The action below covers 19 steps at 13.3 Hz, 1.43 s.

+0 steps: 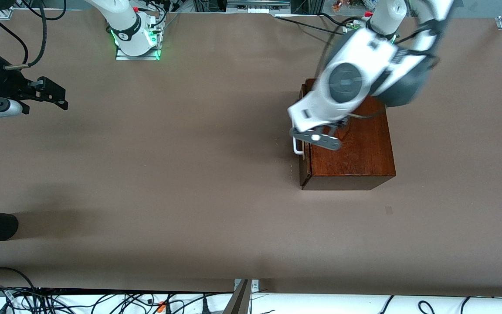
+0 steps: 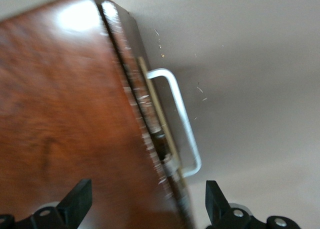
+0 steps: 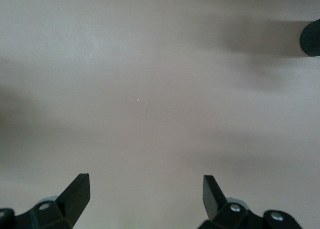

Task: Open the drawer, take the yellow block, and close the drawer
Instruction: 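Reach the left gripper to the white drawer handle of the wooden box, then hook the left gripper onto the white drawer handle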

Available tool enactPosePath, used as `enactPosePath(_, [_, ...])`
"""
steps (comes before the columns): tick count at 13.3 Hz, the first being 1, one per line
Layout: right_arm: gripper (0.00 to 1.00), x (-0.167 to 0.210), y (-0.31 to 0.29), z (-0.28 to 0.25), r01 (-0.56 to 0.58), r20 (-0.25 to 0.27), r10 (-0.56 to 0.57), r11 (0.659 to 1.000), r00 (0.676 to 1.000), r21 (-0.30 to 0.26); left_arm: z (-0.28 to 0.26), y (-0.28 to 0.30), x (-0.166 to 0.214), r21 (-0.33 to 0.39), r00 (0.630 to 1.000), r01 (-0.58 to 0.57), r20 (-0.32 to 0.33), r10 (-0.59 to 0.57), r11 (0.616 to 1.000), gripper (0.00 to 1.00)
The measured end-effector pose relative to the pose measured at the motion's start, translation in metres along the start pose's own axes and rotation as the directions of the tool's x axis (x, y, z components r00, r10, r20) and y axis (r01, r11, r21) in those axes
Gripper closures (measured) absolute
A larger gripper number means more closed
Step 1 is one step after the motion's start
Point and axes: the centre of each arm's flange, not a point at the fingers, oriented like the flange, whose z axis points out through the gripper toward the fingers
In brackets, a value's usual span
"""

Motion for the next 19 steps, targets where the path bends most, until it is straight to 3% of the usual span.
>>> enactPosePath(5, [0.0, 0.0, 0.0, 0.0, 0.0, 0.0, 0.0, 1.0, 1.0, 0.0, 0.042, 0.065, 0.014, 0.152, 0.973, 0.189, -0.16, -0.165, 0.97, 0.0])
enactPosePath(7, [0.0, 0.0, 0.0, 0.0, 0.0, 0.0, 0.0, 1.0, 1.0, 0.0, 0.064, 0.081, 0.016, 0.2, 0.96, 0.245, -0.19, -0.208, 0.949, 0.0])
enactPosePath(19, [0.0, 0.0, 0.0, 0.0, 0.0, 0.0, 0.0, 1.0, 1.0, 0.0, 0.123, 0.104, 0.033, 0.249, 0.932, 0.315, -0.266, -0.248, 0.916, 0.0])
